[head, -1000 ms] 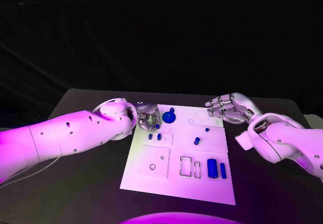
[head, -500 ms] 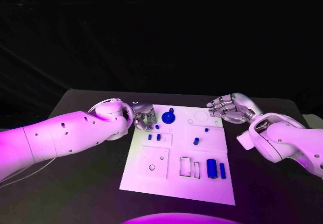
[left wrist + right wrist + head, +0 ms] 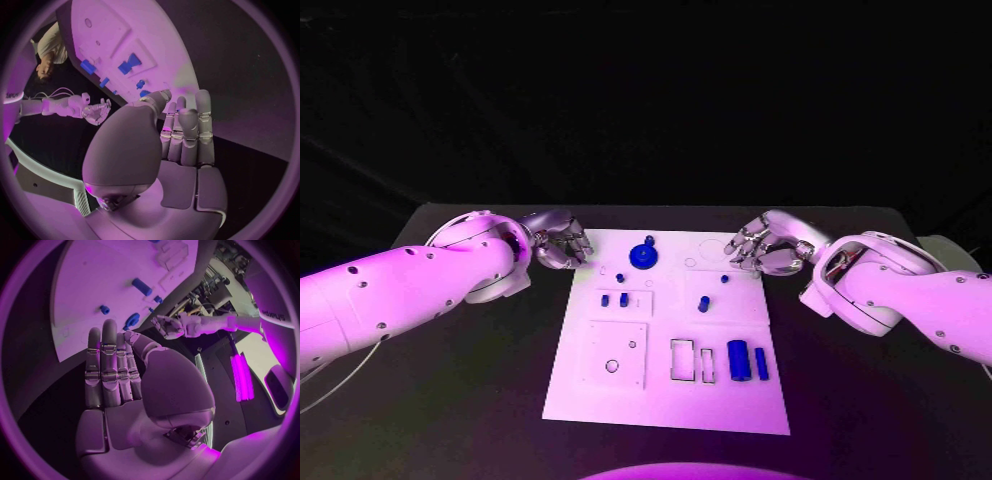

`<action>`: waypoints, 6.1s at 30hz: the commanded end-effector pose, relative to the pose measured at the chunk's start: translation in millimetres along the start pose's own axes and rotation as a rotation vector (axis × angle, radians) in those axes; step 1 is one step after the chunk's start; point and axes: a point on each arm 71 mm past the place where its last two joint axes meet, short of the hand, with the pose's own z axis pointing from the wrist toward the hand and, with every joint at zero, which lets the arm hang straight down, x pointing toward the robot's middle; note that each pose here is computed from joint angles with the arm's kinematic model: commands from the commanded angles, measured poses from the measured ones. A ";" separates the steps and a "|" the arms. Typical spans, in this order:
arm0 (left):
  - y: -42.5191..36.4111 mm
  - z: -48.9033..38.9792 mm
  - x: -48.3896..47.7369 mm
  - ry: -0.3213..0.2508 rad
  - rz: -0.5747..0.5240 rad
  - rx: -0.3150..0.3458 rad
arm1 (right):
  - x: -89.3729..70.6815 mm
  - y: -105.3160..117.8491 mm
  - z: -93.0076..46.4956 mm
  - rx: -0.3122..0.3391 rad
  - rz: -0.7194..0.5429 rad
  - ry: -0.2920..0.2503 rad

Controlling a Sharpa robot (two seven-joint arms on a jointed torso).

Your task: Assemble the parts on the task board

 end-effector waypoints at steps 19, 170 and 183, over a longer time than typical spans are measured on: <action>-20.8 -18.8 -8.5 -0.100 -0.934 0.152 | 21.3 16.2 14.3 0.009 -0.552 0.045; -37.9 -7.0 4.1 -0.020 -0.918 0.154 | 155.1 134.7 10.6 -0.313 -0.301 0.133; -38.1 -7.0 4.3 -0.018 -0.916 0.153 | 157.7 132.9 11.7 -0.295 -0.322 0.164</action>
